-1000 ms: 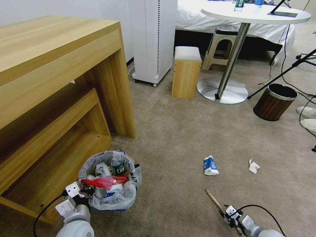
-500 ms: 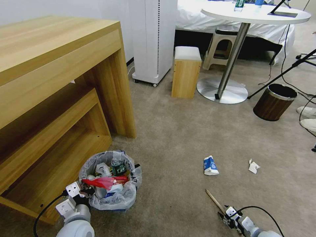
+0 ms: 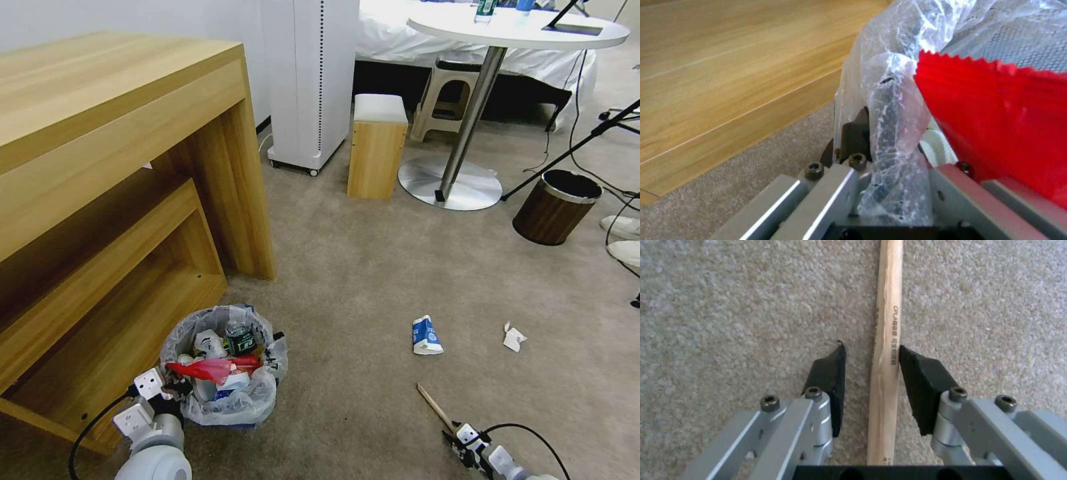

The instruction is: Pick up the trash bin and place the garbage on the floor into it.

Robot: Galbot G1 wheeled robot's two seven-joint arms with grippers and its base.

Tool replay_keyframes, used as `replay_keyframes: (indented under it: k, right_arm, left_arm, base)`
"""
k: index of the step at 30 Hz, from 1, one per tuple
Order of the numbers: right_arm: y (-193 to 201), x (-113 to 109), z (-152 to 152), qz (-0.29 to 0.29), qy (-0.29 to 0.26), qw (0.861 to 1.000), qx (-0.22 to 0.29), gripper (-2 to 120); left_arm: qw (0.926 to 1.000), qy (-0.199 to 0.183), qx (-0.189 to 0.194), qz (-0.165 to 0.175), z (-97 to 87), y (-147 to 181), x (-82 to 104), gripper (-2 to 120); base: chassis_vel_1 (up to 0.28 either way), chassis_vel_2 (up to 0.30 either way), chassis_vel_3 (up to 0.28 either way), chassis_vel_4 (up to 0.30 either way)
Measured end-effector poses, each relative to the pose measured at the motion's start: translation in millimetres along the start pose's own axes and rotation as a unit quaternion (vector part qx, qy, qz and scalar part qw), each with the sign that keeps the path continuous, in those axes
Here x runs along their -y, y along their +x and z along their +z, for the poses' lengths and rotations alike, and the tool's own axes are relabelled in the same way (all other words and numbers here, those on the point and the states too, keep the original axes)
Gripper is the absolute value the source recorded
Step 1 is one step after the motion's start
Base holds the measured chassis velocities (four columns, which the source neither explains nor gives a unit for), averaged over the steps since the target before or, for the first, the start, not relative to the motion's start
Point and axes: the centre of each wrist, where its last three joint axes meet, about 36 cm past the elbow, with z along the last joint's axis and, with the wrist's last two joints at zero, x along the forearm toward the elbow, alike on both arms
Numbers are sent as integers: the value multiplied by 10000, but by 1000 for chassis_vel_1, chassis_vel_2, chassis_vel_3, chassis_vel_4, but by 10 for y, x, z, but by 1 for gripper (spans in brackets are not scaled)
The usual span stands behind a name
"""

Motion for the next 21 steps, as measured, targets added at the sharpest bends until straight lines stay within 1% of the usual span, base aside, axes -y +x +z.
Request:
replay_keyframes:
  k: [9,10,11,14,15,17,21]
  right_arm:
    - [53,-18,54,-10,11,10000,-23,28]
    - [71,-17,70,-25,23,10000,-38,25]
    - [71,-17,70,-25,23,10000,-38,25]
    - [101,-12,110,-25,41,10000,-71,10]
    - [101,-12,110,-25,41,10000,-71,10]
    - [106,-15,114,-21,49,10000,-70,1]
    - [99,-30,113,-12,57,10000,-39,0]
  left_arm:
    - [10000,-4,12,2,-8,9,-2,1]
    - [10000,-5,13,2,-7,12,-3,1]
    - [10000,-5,13,2,-7,12,-3,1]
    - [10000,0,27,9,-14,19,1,1]
    - [10000,0,27,9,-14,19,1,1]
    - [10000,3,35,7,-14,24,1,1]
    - [10000,1,41,0,-9,40,-5,1]
  base:
    - [0,0,0,0]
    - [0,0,0,0]
    - [0,0,0,0]
    - [0,0,0,0]
    - [0,0,0,0]
    - [0,0,0,0]
    - [0,0,0,0]
